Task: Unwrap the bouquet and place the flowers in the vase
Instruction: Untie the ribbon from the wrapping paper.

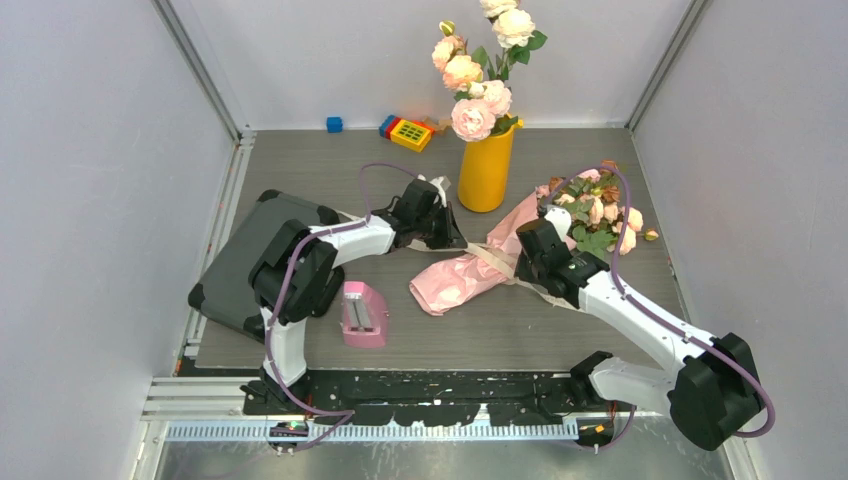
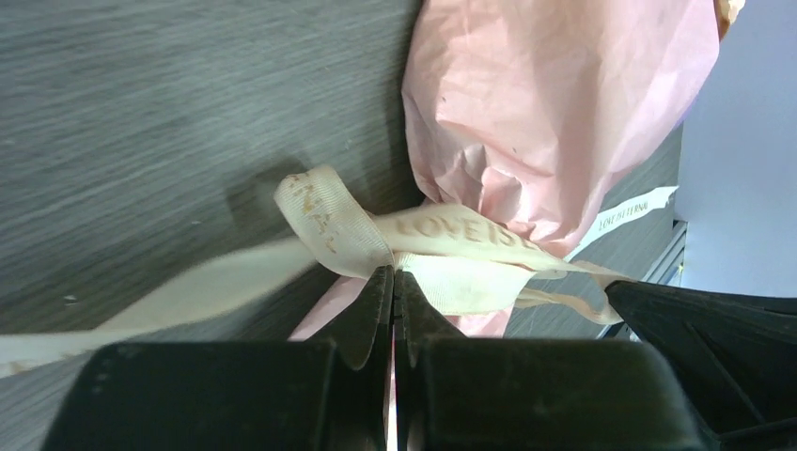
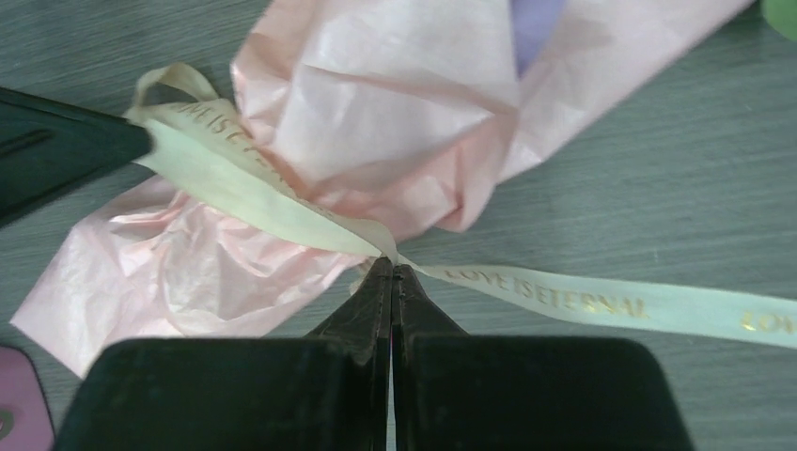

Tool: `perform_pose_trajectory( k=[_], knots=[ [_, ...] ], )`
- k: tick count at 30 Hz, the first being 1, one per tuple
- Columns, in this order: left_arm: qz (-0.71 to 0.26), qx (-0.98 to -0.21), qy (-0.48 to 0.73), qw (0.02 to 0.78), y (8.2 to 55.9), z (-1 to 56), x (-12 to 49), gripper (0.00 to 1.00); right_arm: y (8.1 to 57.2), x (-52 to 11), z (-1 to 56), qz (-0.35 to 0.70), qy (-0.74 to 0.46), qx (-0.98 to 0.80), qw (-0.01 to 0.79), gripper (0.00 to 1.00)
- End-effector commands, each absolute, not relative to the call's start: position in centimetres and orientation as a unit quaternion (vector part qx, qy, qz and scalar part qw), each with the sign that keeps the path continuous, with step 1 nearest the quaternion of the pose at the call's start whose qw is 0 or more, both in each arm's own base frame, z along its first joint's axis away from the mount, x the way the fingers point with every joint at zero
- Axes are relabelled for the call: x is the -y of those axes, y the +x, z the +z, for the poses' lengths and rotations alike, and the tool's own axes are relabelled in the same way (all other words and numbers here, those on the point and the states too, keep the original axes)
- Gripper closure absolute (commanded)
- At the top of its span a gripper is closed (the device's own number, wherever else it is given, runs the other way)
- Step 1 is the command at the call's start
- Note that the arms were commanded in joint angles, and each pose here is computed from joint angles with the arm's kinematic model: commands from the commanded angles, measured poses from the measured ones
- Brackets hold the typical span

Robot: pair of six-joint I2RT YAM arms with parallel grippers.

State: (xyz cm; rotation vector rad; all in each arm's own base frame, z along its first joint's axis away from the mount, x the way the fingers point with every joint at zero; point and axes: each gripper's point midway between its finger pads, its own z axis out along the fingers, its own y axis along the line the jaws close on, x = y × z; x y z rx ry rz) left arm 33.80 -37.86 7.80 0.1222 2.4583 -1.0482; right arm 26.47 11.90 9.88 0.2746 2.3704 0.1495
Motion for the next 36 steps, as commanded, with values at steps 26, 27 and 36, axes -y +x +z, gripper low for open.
perform_pose_trajectory(
  k=[26, 27, 36],
  knots=[
    [-0.349, -0.888, 0.016, 0.299, 39.7, 8.5, 31.1, 0.52, 22.5, -5.5, 8.4, -0.034, 0.277, -0.887, 0.368, 0.72],
    [-0.348, -0.886, 0.021, 0.306, 39.7, 9.2, 31.0, 0.49, 22.6, -5.5, 8.9, -0.034, 0.273, -0.886, 0.372, 0.67],
    [-0.355, -0.851, 0.139, 0.361, 36.7, 15.8, 33.2, 0.37, 24.3, -8.1, 13.4, 0.023, 0.176, -0.899, 0.399, 0.44]
  ],
)
